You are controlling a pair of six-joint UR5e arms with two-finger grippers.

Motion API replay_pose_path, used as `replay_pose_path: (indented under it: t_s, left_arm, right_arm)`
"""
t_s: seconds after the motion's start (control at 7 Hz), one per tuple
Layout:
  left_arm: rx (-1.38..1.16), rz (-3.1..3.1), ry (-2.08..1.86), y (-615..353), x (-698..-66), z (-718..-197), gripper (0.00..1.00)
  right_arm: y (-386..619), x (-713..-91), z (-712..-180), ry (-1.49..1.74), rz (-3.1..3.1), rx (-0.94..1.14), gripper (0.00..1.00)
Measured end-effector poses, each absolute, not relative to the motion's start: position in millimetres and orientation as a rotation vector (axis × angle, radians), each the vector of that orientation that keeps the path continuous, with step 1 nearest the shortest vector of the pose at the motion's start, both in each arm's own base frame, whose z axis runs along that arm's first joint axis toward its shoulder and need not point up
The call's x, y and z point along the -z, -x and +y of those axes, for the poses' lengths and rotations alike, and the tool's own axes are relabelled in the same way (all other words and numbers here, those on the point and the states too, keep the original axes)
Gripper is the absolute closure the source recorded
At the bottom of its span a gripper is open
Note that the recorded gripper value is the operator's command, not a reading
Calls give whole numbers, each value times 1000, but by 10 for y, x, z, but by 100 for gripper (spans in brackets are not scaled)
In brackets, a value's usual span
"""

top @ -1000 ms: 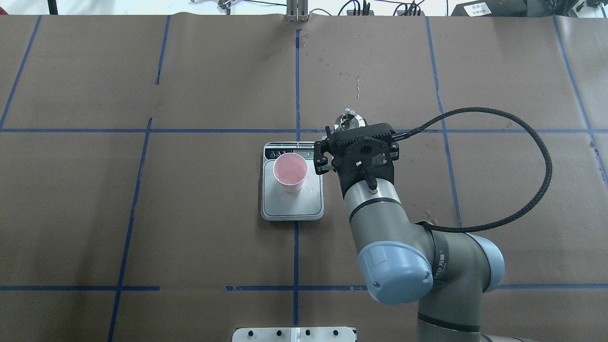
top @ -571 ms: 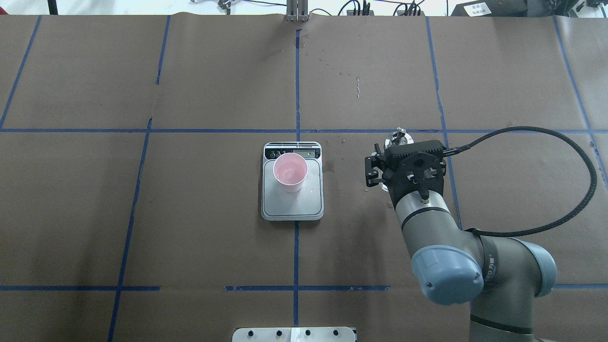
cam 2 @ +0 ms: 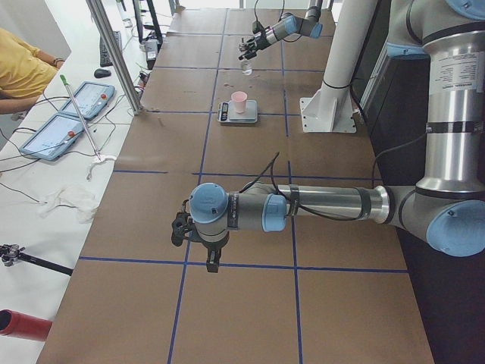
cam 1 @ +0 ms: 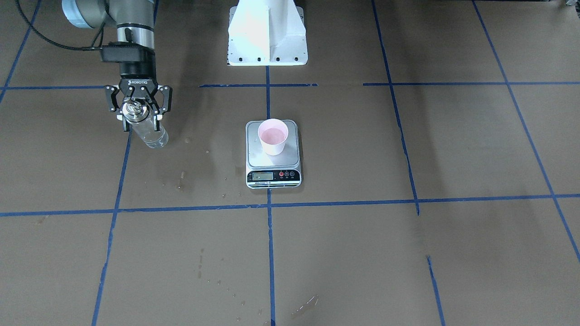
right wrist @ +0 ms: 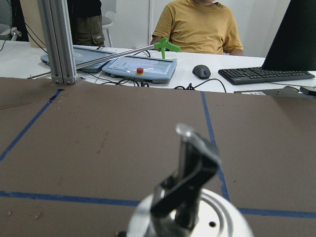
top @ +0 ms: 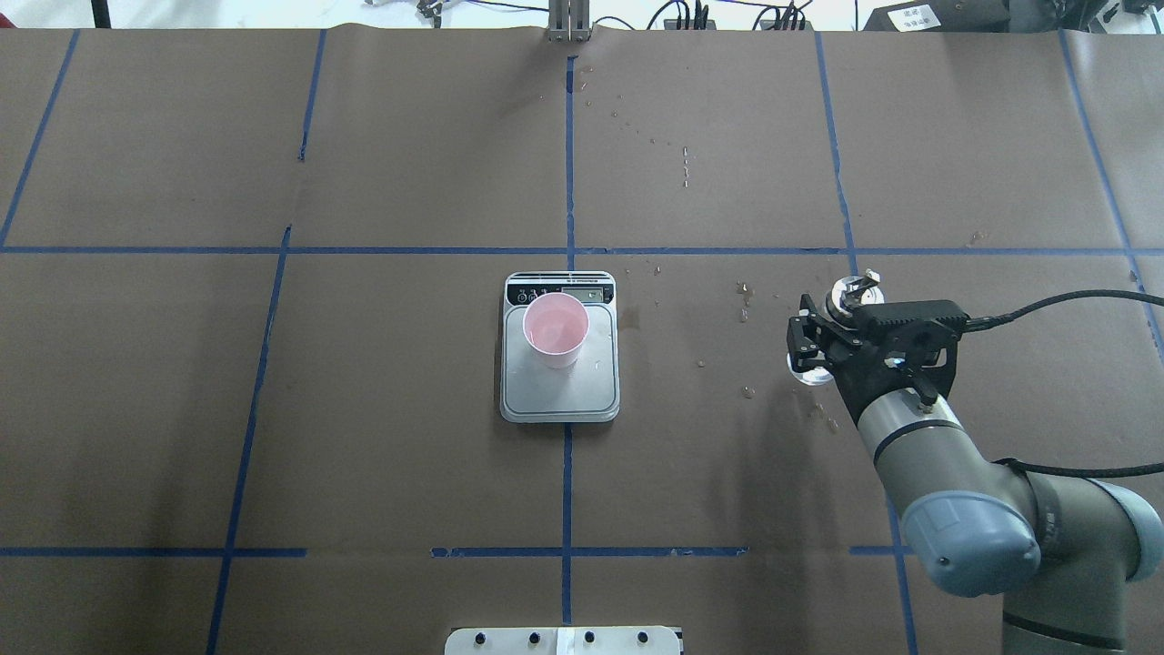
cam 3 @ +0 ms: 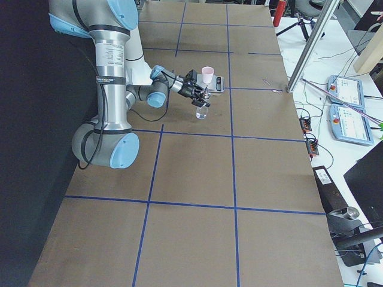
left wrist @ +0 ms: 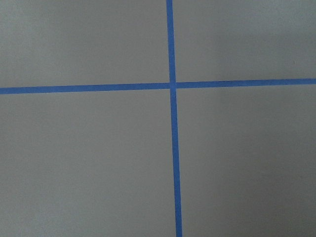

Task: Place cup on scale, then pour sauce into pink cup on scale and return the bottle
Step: 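Lower the bottle with the right gripper back to its spot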

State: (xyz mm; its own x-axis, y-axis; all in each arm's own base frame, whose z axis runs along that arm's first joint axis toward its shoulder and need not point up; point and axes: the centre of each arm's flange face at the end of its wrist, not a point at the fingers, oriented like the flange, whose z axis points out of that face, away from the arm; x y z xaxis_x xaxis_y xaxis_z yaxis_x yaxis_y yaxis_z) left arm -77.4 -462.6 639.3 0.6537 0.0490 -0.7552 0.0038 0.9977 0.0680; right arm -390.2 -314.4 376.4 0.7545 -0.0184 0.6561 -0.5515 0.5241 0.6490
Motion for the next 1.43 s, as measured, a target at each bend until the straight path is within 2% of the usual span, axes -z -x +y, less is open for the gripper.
replay_pose_path:
  t_s: [0.43, 0.71, 0.86, 1.0, 1.29, 1.43]
  left_arm:
    - [-27, 858, -67, 774, -6391, -4627, 0]
    - [-27, 858, -67, 773, -6386, -4623, 0]
    - [-27, 858, -67, 773, -6385, -4622, 0]
    - [-27, 858, -67, 773, -6383, -4621, 0]
    - [-27, 858, -67, 773, -6384, -4621, 0]
    - [-26, 858, -67, 773, -6383, -4621, 0]
  right_arm:
    - [3846, -4251, -3145, -1016, -664, -373, 100]
    - [3846, -4305, -3156, -1032, -650, -378, 86]
    - [3851, -4325, -3157, -1035, -644, -378, 82]
    - [3867, -4356, -3161, -1037, -637, -376, 71]
    - [3897, -4385, -3169, -1039, -629, -371, 33]
    - [3901, -4387, -3171, -1041, -625, -365, 11]
